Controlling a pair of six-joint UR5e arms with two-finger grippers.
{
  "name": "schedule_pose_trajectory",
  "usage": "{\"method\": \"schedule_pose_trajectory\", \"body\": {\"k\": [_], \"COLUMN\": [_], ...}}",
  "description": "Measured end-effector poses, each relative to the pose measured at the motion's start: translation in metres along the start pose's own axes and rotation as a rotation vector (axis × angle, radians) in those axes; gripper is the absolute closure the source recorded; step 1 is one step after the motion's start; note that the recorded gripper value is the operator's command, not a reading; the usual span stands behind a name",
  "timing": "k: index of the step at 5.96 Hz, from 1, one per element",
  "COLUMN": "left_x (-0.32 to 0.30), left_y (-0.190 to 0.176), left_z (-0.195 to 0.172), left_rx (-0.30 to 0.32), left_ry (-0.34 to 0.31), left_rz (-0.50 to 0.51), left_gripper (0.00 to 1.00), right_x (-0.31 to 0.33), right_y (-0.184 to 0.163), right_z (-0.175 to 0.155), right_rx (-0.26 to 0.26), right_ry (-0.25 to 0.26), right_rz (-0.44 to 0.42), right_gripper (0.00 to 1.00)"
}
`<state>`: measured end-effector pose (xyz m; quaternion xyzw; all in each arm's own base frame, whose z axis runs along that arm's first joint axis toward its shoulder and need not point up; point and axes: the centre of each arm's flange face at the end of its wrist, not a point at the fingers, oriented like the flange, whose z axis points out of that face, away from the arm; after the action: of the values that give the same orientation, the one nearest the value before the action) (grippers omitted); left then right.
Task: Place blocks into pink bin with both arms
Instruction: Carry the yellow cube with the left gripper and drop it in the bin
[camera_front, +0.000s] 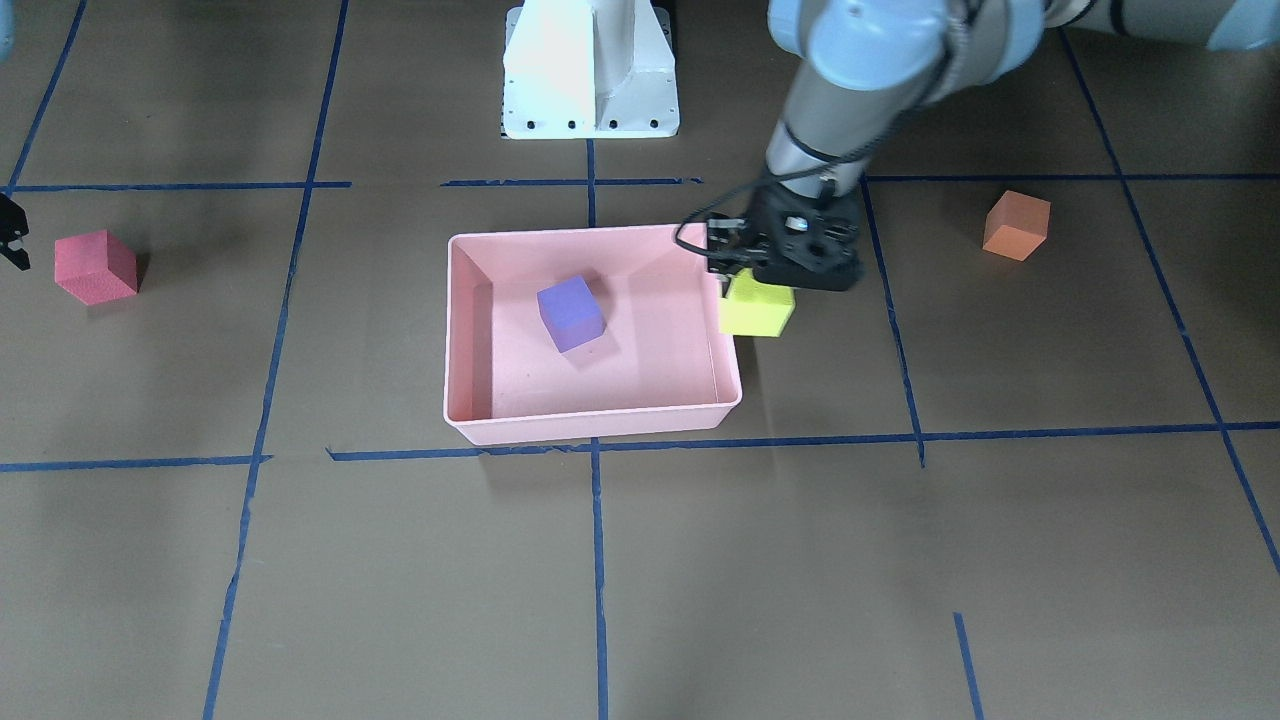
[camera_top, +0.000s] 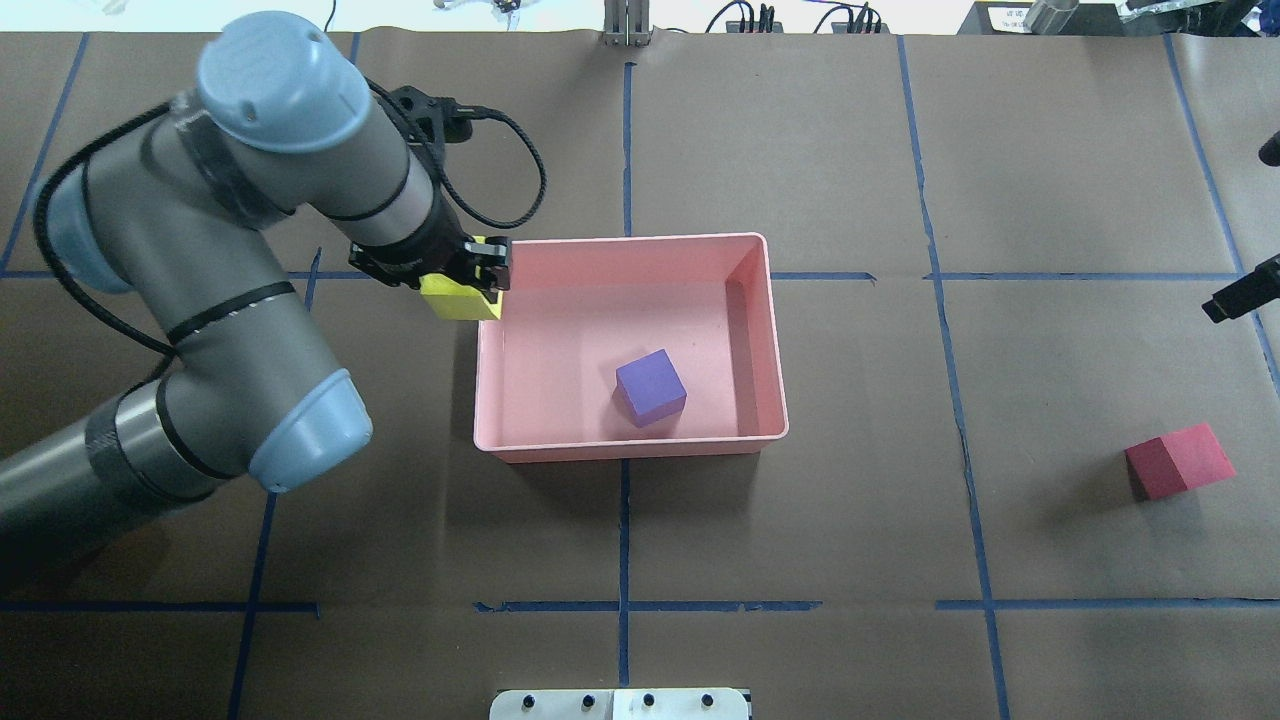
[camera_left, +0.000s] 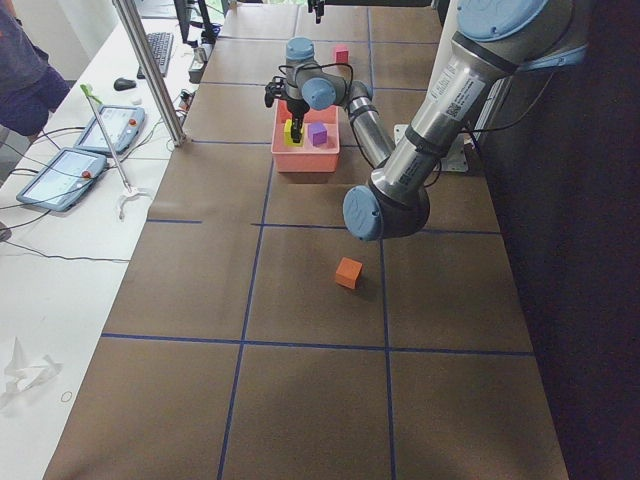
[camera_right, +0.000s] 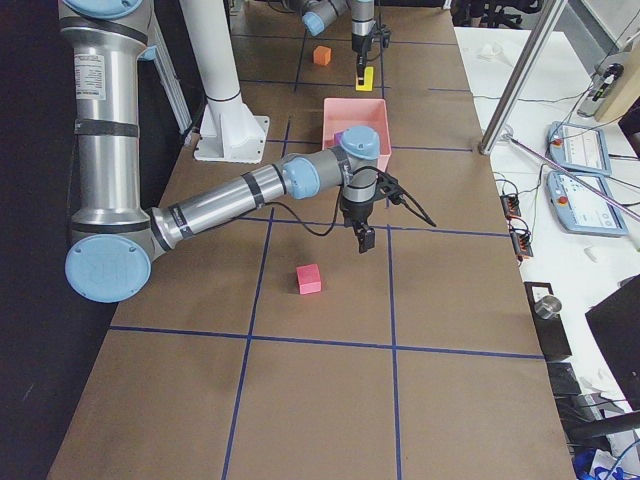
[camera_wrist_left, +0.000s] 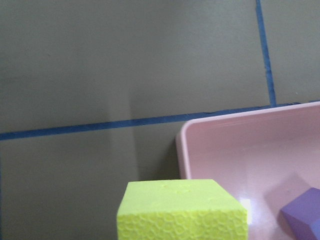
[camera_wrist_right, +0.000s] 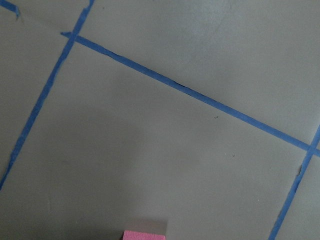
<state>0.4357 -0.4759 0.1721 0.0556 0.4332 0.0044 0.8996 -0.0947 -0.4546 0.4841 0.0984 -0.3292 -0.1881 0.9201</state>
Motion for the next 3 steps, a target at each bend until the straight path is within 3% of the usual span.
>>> {"method": "schedule_pose_trajectory", "body": {"k": [3], "left_x": [0.030], "left_y": [0.017], "left_z": [0.006], "left_rx": [-0.002], "left_ry": [0.006], "left_rz": [-0.038], "left_gripper": [0.00], "right_x": [-0.001], "right_y": [0.058], "right_z": [0.037], "right_rx": [0.054], "right_ry": [-0.026], "right_rz": [0.067], "right_gripper": [0.00]}}
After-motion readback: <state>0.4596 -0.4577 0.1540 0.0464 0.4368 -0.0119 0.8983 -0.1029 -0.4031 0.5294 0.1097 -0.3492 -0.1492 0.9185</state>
